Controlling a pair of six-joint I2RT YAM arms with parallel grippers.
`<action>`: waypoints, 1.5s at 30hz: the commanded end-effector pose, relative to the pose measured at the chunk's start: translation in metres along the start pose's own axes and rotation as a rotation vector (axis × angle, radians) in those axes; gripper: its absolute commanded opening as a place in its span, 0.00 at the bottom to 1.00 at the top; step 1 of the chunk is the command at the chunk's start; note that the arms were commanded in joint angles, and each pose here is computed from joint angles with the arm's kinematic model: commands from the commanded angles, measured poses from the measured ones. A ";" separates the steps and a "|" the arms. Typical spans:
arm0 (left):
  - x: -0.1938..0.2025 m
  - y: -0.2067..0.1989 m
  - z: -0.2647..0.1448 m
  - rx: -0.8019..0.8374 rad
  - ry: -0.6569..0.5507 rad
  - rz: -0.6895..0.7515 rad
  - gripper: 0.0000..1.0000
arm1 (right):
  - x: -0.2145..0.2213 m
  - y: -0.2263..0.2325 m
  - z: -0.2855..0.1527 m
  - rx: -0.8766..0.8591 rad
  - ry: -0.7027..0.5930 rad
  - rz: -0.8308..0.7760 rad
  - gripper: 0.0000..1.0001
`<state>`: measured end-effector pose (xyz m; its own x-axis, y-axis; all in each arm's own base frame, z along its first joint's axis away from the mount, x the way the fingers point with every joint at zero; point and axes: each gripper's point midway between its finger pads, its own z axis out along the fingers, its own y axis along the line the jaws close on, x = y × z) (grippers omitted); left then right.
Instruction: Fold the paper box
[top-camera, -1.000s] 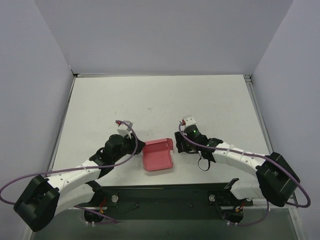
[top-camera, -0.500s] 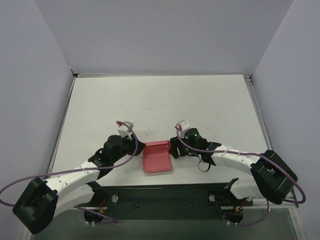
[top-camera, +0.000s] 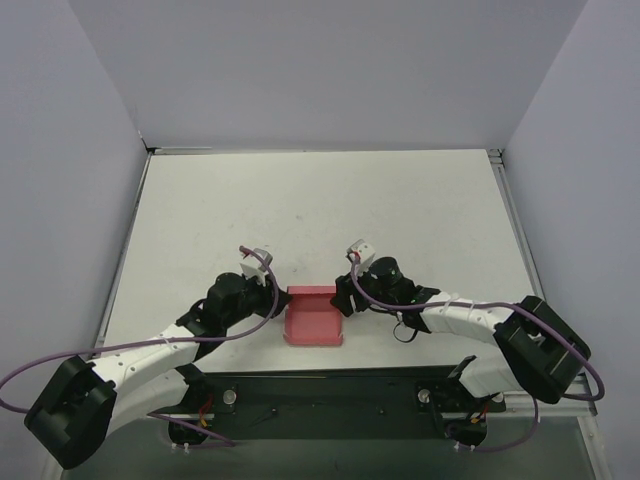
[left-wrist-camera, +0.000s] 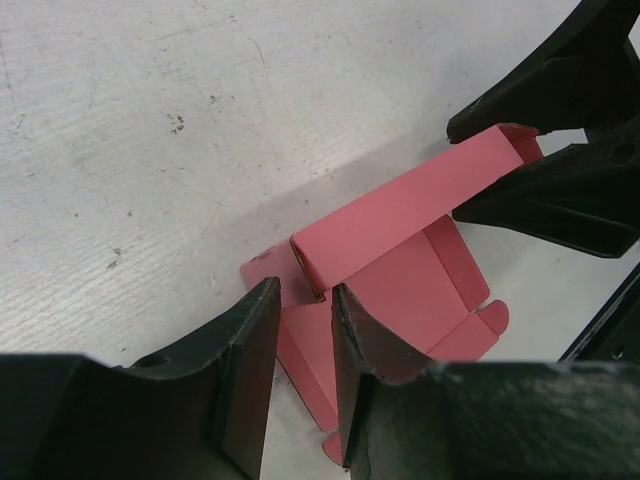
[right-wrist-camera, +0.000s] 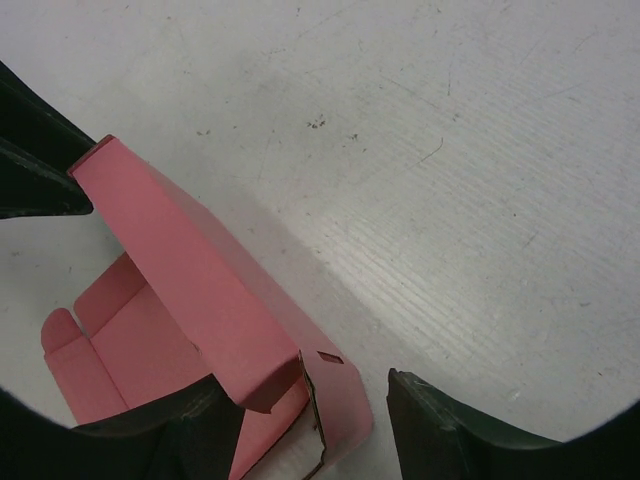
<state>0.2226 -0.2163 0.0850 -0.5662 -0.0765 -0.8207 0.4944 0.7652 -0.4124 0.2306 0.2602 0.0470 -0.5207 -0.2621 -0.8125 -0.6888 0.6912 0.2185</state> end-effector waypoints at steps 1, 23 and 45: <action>-0.010 0.007 0.000 -0.045 -0.029 0.004 0.36 | -0.014 -0.003 -0.011 0.030 -0.048 0.003 0.63; -0.025 0.007 -0.008 -0.061 -0.057 0.003 0.38 | 0.001 -0.050 -0.058 0.350 0.054 0.064 0.65; 0.022 0.023 0.005 -0.065 0.001 -0.036 0.64 | 0.012 -0.023 -0.025 0.210 0.015 -0.118 0.64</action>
<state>0.2147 -0.1949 0.0456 -0.6349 -0.0898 -0.7673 0.3889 0.8210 -0.4179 0.2250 0.2141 0.0386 -0.5282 -0.3479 -0.7745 -0.5807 0.8135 0.0306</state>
